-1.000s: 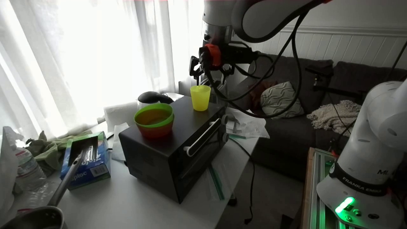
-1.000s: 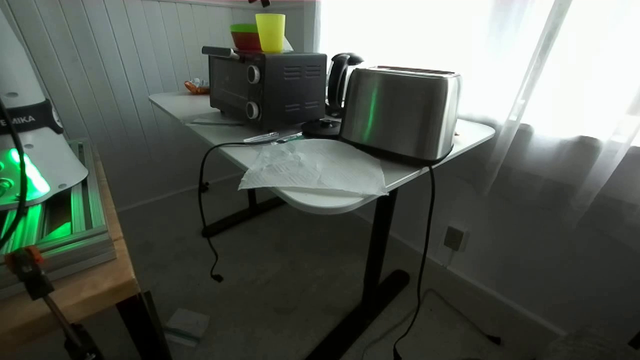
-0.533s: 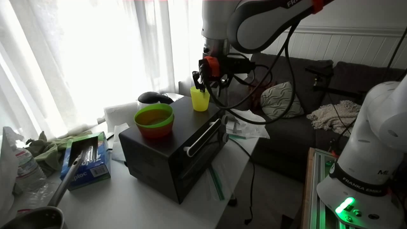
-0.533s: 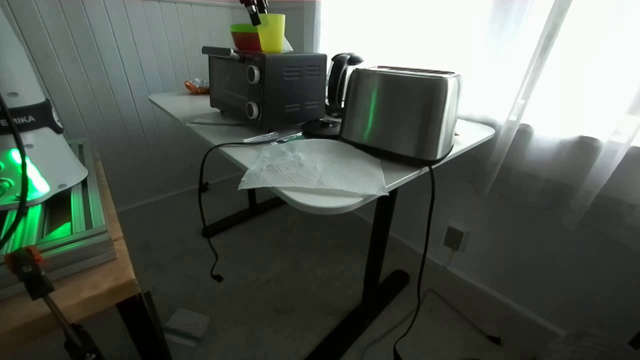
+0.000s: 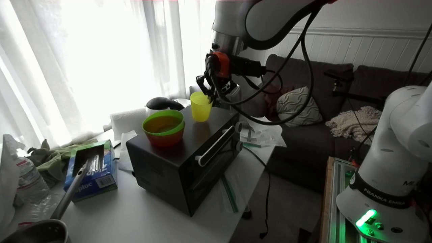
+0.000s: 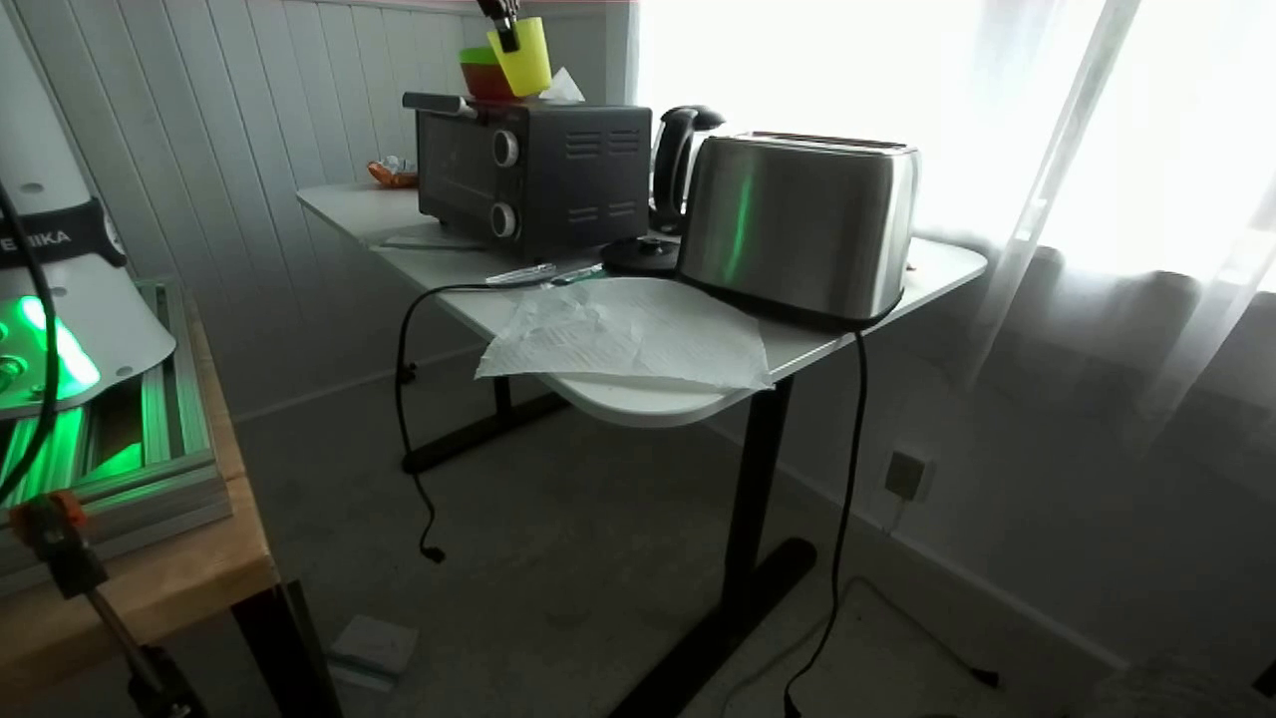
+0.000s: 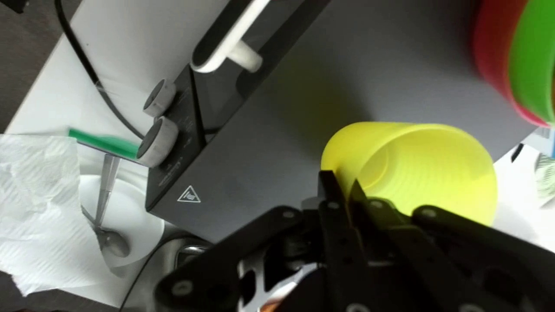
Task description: Pick up the green bowl and put it in the pink bowl, pick up the yellow cup and put it in the green bowl, pick up the stacked bowls and cup and put them on the table
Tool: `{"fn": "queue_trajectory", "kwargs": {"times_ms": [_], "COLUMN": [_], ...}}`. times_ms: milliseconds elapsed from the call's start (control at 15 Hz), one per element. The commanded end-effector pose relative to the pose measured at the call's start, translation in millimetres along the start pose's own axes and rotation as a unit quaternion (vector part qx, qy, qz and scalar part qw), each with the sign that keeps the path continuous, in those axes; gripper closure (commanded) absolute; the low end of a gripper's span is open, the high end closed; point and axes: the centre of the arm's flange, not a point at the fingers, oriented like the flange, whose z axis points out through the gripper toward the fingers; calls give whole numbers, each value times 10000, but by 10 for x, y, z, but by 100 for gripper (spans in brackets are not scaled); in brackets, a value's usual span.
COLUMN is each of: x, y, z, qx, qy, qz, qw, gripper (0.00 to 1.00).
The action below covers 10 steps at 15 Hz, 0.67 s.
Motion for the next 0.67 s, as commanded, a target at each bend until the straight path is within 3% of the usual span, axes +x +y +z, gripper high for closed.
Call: {"fn": "queue_trajectory", "kwargs": {"times_ms": [0,600], "x": [-111,-455], "y": [-28,-272], "z": [-252,-765], "qx": [589,1522], "qy": [-54,272], "qz": [-250,-1230], "qw": [9979,9803], "gripper": [97,97]}}
